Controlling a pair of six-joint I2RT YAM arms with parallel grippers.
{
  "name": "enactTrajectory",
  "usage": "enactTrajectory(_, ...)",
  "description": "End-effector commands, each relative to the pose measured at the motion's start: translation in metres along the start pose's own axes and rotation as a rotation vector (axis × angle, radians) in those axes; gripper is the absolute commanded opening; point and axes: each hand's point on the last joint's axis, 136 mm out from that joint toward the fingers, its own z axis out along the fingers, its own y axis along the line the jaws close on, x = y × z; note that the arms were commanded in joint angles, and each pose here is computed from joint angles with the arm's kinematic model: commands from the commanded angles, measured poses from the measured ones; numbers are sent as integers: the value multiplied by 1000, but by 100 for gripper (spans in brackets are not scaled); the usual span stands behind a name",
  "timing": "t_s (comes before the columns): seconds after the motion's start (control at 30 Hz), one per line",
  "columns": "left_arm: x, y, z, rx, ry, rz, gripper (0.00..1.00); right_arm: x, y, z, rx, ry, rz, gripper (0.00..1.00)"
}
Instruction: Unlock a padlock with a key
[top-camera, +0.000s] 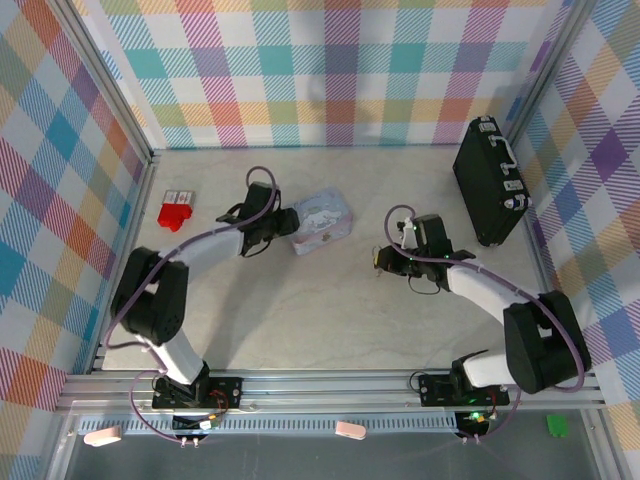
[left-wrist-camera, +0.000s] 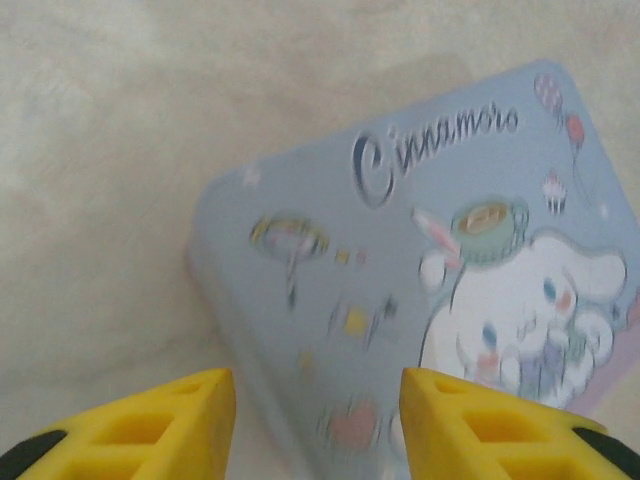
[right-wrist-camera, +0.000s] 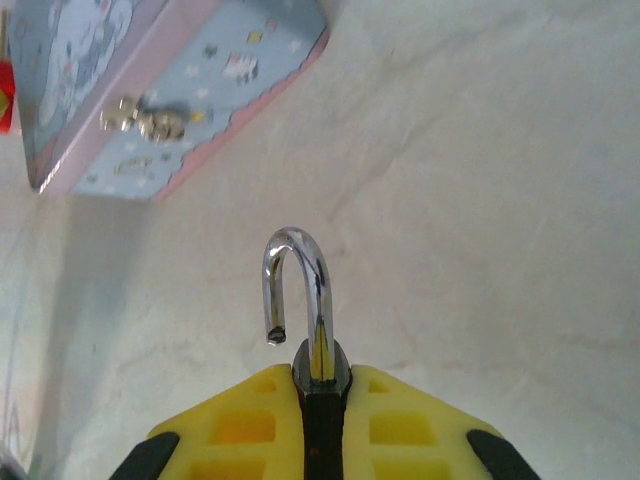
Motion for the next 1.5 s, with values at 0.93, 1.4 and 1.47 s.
enactTrajectory(0.93, 50, 84, -149, -85, -370, 47, 95, 94, -7, 39, 125, 260, -54, 26)
enactTrajectory(1.4, 15, 115, -191, -370, -436, -4, 100, 29, 1, -38, 330, 22, -355, 44)
enactTrajectory(1.47, 11, 123, -200, -425, -464, -10, 100, 13, 2, -54, 373, -60, -412, 48)
